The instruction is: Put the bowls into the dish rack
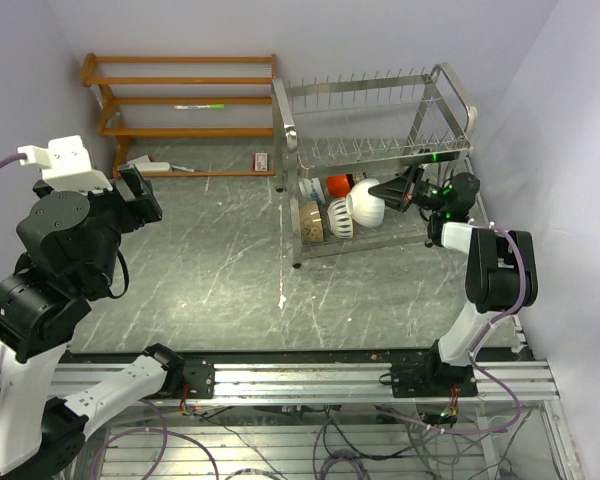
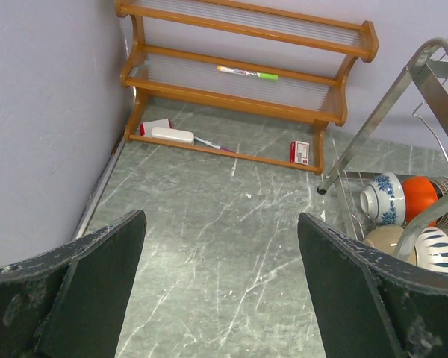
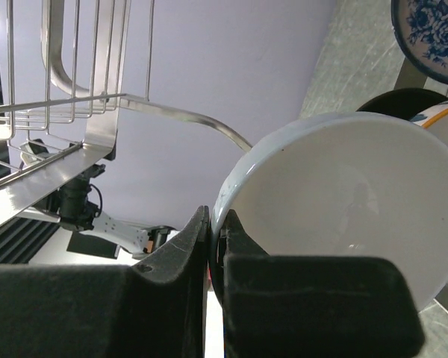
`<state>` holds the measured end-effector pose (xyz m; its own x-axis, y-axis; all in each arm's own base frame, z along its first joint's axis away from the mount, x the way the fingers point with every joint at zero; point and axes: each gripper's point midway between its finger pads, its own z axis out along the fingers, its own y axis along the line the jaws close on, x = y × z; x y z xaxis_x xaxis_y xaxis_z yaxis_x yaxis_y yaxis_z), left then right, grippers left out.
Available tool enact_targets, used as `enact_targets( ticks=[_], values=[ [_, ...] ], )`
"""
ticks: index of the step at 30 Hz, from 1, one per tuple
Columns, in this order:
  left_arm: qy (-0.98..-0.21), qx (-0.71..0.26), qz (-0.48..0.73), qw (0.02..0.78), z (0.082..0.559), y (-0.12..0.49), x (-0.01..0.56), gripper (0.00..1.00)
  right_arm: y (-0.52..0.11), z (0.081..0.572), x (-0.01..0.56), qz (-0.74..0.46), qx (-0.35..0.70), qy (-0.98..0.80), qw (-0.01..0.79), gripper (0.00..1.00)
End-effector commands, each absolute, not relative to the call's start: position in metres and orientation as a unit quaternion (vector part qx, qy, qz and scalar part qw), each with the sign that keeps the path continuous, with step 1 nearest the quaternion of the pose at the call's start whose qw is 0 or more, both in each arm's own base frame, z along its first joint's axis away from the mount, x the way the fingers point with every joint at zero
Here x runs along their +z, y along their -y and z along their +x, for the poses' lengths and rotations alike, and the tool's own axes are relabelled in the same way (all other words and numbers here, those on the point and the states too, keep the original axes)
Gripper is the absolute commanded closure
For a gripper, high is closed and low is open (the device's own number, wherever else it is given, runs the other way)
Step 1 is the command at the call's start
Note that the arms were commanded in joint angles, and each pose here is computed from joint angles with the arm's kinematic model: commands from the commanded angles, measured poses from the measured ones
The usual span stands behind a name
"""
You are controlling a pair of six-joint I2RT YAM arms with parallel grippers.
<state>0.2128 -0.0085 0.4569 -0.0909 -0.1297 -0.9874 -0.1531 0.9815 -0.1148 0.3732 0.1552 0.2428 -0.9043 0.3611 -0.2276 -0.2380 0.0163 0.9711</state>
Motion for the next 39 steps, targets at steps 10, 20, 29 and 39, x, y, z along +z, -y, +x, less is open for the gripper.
enact_targets(
  ticks=[10,20,29,39],
  values=[
    [-0.733,-0.002,-0.088,0.675,0.216,0.014,0.464,0.07,-0.124,0.41,0.246,0.072,0.709,-0.631,0.306,1.0],
    [-0.736,-0.001,-0.091,0.671,0.216,0.014,0.46,0.07,-0.118,0.416,0.213,0.101,0.71,-0.634,0.29,1.0],
    [-0.742,-0.001,-0.086,0.665,0.224,0.021,0.456,0.07,-0.11,0.42,0.181,0.139,0.717,-0.626,0.272,1.0],
    [-0.745,0.002,-0.086,0.661,0.227,0.023,0.453,0.07,-0.107,0.42,0.158,0.169,0.719,-0.621,0.261,1.0]
  ],
)
